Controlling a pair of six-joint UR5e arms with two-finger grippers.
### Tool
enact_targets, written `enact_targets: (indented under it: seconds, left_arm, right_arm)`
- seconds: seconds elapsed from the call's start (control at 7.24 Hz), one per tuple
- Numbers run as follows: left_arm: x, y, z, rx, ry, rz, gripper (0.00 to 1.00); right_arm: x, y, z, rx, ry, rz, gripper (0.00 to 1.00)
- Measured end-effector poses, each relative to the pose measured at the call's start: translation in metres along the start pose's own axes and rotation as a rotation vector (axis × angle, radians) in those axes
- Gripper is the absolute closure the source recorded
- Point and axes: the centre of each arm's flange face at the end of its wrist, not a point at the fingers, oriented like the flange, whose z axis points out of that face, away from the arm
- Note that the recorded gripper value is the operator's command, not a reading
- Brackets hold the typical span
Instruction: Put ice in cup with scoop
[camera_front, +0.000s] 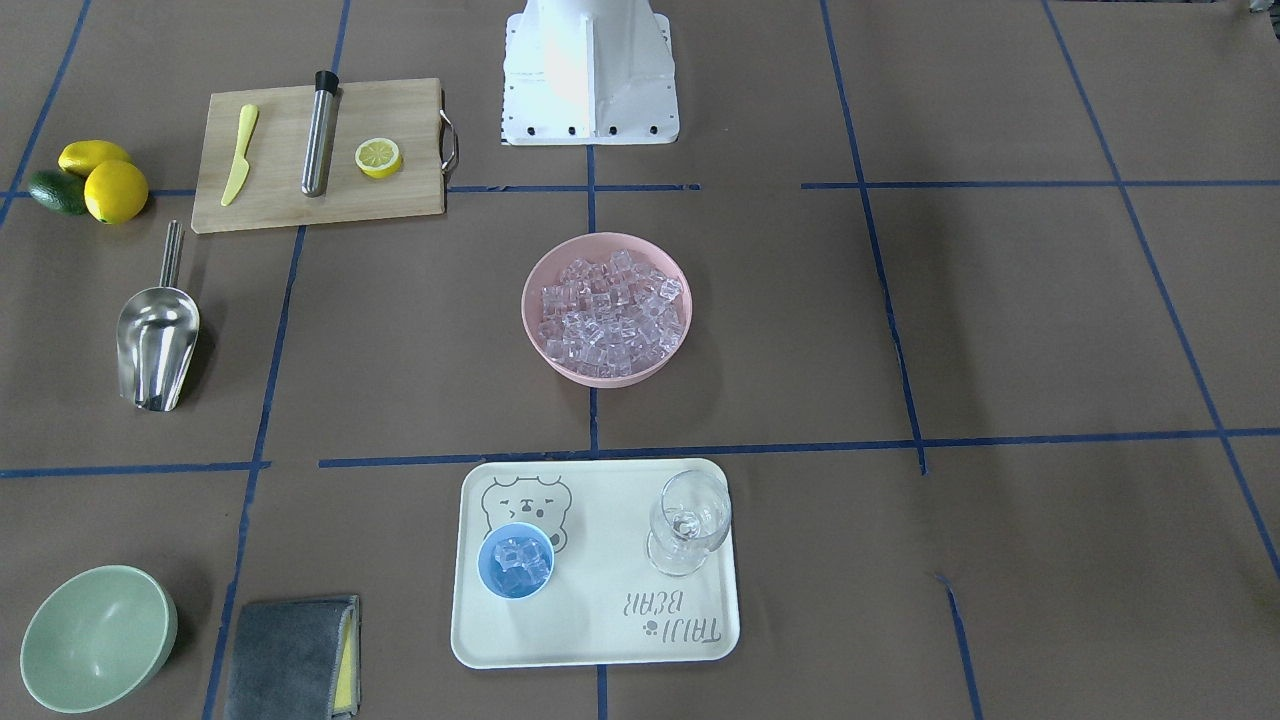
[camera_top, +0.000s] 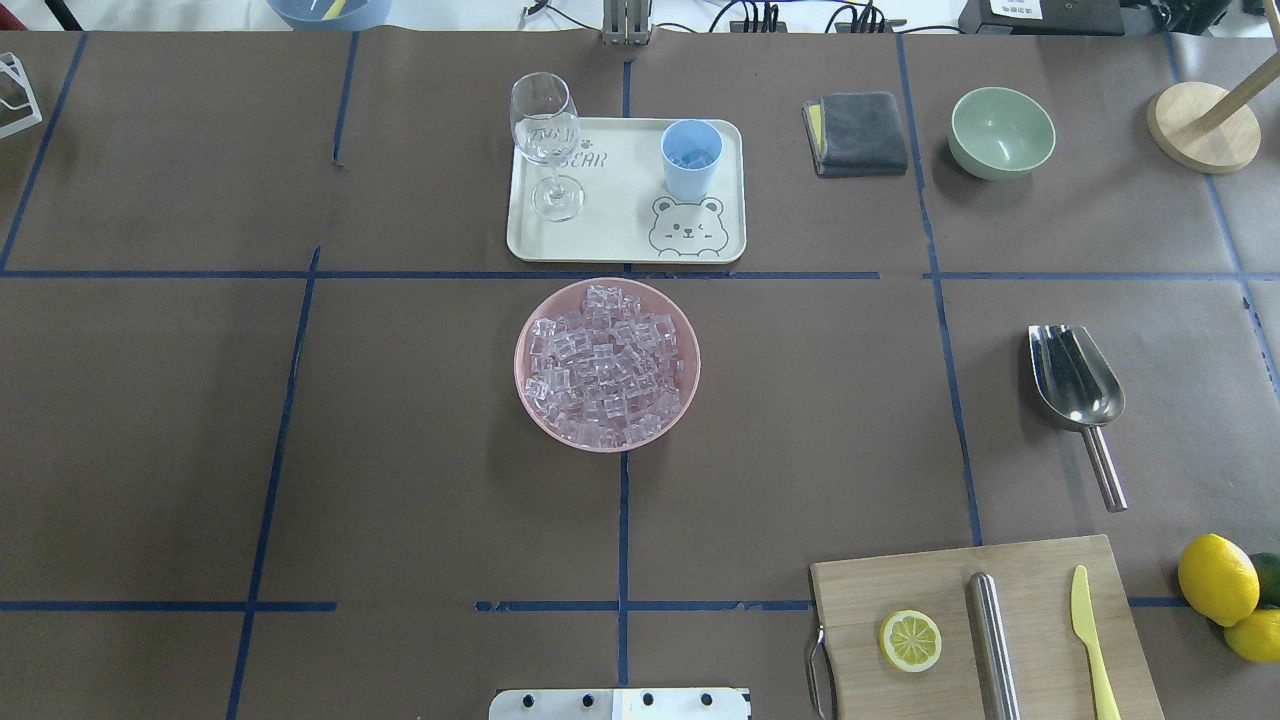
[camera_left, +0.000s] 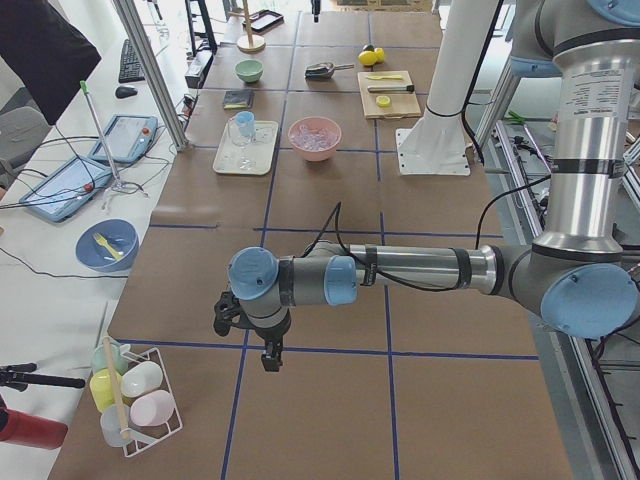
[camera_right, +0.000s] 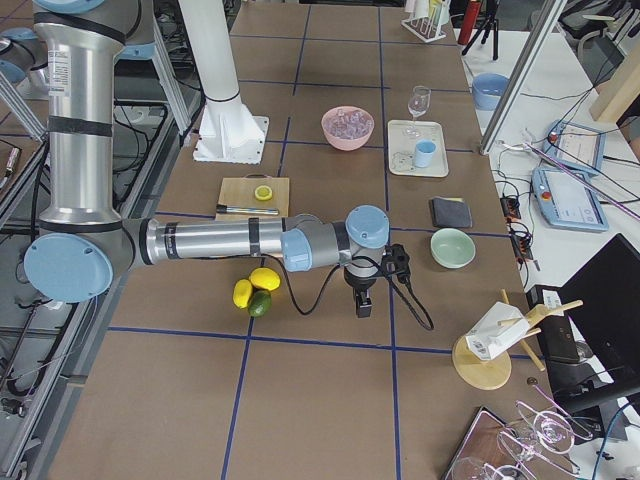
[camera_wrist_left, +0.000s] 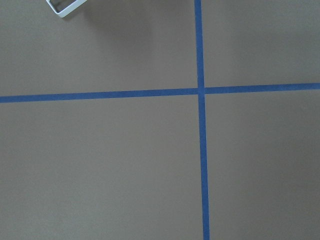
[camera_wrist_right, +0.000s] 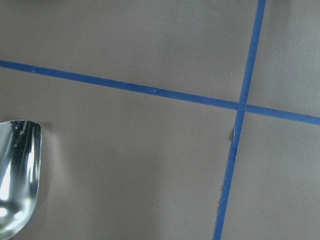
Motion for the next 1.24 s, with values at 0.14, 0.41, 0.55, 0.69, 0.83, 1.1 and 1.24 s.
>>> enact_targets:
  seconds: [0.14,0.41,0.55,0.69,0.83,1.1,1.24]
  left_arm:
    - [-0.001,0.004,0.001,-0.003,0.001,-0.005,0.0]
    - [-0.001,0.006,0.002,-0.004,0.001,-0.008,0.0]
    - [-0.001,0.006,0.002,-0.004,0.001,-0.009,0.0]
    - [-0.001,0.006,0.002,-0.005,0.001,-0.009,0.0]
    - [-0.002,0.006,0.003,-0.006,0.0,-0.009,0.0]
    - [-0.003,0.007,0.004,-0.008,0.0,-0.01,0.0]
    - [-0.003,0.006,0.004,-0.009,0.0,-0.01,0.0]
  right_arm:
    - [0.009,0.001,-0.002,0.003,-0.001,0.021,0.0]
    - [0.033,0.009,-0.009,0.017,-0.005,0.068,0.0]
    - [0.049,0.014,-0.01,0.019,-0.012,0.1,0.0]
    - [0.06,0.016,-0.014,0.026,-0.023,0.121,0.0]
    - [0.066,0.016,-0.022,0.039,-0.032,0.136,0.0]
    - [0.06,0.015,-0.04,0.038,-0.042,0.166,0.0]
    - [0.058,0.017,-0.044,0.03,-0.043,0.179,0.0]
